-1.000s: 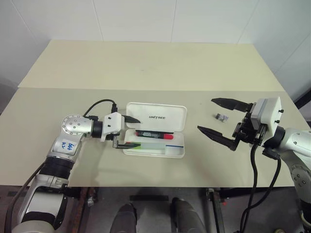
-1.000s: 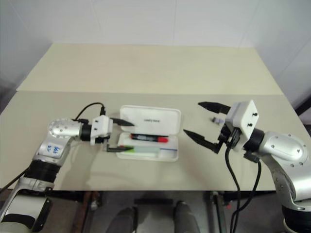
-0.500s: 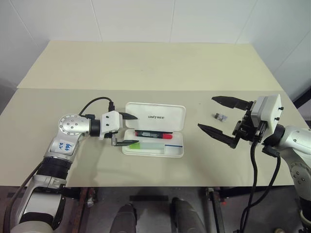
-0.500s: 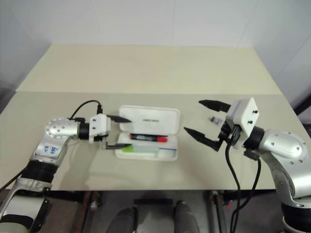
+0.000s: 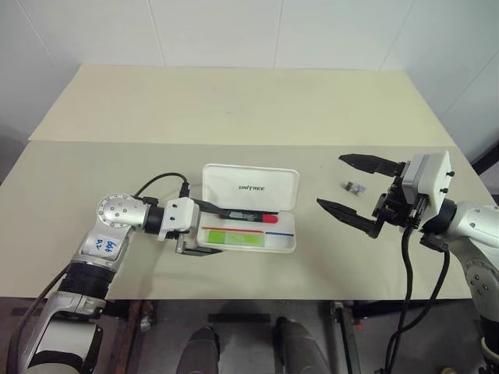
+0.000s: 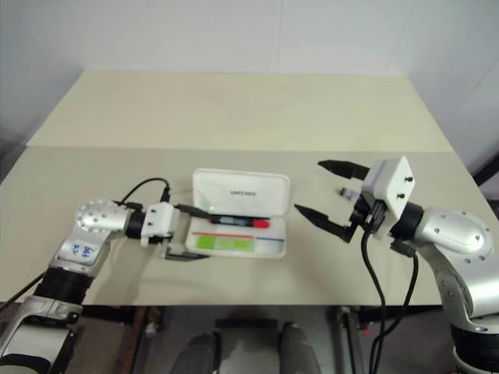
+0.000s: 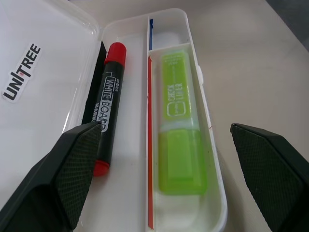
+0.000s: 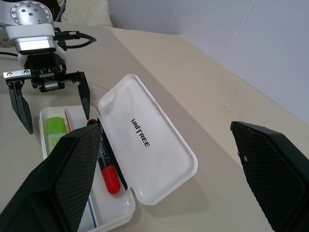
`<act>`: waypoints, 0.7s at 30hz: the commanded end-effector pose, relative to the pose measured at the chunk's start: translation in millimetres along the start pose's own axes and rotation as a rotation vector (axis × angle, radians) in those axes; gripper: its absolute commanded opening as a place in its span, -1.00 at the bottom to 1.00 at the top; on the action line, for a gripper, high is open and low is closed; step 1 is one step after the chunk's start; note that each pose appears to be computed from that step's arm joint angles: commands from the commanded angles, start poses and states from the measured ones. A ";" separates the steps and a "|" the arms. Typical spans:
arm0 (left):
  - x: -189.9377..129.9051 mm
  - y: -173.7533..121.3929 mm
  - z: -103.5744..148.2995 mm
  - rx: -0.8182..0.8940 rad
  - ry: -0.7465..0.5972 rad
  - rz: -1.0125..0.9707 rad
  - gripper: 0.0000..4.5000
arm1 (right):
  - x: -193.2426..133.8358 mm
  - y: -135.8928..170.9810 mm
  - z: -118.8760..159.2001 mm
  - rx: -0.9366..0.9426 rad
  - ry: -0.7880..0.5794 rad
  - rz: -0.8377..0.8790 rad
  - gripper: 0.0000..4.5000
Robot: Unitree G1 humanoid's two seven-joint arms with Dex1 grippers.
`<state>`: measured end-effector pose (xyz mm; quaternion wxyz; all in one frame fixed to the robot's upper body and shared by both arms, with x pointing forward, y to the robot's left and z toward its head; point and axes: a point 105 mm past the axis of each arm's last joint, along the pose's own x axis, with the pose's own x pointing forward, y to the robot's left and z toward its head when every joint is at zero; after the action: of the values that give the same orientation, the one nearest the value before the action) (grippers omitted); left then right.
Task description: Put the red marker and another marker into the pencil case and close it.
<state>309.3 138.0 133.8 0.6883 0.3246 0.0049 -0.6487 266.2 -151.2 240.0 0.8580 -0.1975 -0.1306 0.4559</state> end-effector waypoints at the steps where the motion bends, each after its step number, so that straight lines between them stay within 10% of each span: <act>1: -8.2 10.2 13.5 0.026 -0.053 0.070 0.99 | 2.9 0.7 8.5 -0.033 -0.039 0.007 1.00; 11: -34.9 19.4 76.9 -0.099 -0.401 0.083 0.99 | -8.2 -27.8 -19.8 0.059 0.013 -0.042 1.00; 21: -42.2 22.9 110.5 -0.159 -0.379 0.004 0.99 | -20.6 -76.0 -100.7 0.137 0.229 -0.037 1.00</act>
<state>279.9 127.4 232.7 0.7055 0.1218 -0.0557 -0.6959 346.9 -225.6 181.0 0.8922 -0.1719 0.0008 0.4176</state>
